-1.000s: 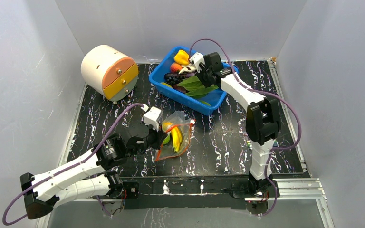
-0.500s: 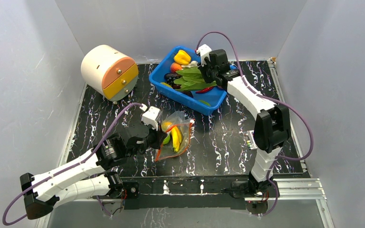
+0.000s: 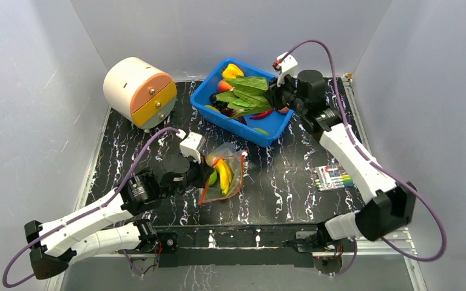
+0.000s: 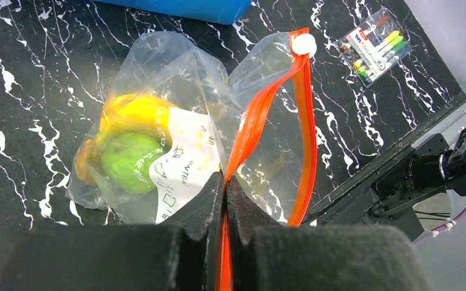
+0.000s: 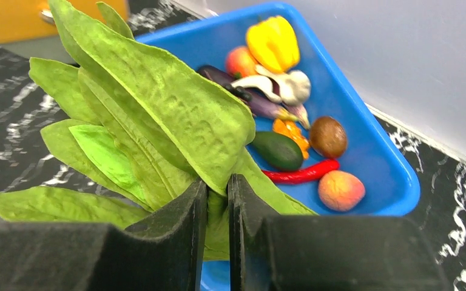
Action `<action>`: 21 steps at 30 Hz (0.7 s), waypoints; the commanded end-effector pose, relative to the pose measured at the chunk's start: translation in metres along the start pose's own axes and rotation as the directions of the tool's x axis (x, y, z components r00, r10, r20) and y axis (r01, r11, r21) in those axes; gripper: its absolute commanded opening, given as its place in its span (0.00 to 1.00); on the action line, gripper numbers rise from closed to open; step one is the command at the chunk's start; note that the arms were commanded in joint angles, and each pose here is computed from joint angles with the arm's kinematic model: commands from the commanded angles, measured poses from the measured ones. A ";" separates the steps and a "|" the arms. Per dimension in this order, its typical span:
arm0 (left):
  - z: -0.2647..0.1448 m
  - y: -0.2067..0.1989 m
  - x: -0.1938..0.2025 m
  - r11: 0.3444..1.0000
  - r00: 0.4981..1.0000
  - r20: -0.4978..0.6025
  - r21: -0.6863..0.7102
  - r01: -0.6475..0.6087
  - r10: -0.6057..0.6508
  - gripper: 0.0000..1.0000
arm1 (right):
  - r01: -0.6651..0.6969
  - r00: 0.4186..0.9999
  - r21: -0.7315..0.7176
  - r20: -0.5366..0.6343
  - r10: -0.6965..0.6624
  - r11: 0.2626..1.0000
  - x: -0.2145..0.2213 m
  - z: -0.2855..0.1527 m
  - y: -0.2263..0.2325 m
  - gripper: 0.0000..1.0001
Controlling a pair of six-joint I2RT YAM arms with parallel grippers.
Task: Place the food in the zip-top bag and seal the zipper
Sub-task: Pick up the fake vegetable from the bin, then place the fake vegetable in the zipper food storage bag.
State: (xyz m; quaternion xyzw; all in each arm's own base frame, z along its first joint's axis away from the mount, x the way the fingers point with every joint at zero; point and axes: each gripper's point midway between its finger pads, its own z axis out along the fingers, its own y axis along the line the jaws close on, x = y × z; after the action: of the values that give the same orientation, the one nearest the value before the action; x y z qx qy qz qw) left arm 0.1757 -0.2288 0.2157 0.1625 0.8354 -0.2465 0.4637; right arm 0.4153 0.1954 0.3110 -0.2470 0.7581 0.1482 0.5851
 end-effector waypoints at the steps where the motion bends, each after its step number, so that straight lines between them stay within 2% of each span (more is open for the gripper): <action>1: -0.008 -0.007 -0.025 0.999 0.997 0.057 0.016 0.044 -0.045 0.00 | 0.017 0.980 -0.143 0.199 0.012 0.990 -0.050 -0.042 0.031 0.14; 6: -0.011 -0.010 -0.028 0.998 0.996 0.063 0.029 0.054 -0.056 0.00 | -0.001 0.958 -0.274 0.274 0.079 0.962 -0.059 -0.087 0.062 0.14; 11: -0.012 -0.011 -0.028 0.998 0.997 0.059 0.040 0.056 -0.058 0.00 | -0.019 0.936 -0.444 0.306 0.171 0.896 -0.063 -0.123 0.098 0.14; 14: -0.012 -0.011 -0.028 0.998 0.997 0.051 0.036 0.048 -0.050 0.00 | 0.003 0.919 -0.570 0.326 0.222 0.821 -0.067 -0.151 0.123 0.14; 17: -0.013 -0.015 -0.029 0.997 0.997 0.051 0.053 0.053 -0.056 0.00 | 0.041 0.916 -0.711 0.306 0.258 0.702 -0.064 -0.181 0.150 0.15; 21: -0.013 -0.022 -0.029 0.993 0.995 0.054 0.096 0.074 -0.079 0.00 | 0.085 0.920 -0.791 0.296 0.257 0.606 -0.054 -0.208 0.169 0.15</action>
State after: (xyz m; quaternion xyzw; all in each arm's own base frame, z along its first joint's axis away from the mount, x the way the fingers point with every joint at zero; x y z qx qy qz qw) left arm 0.1728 -0.2324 0.2252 0.1547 0.8348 -0.2635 0.4580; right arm 0.2171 0.2388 0.3805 -0.3380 0.5827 0.4840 0.5585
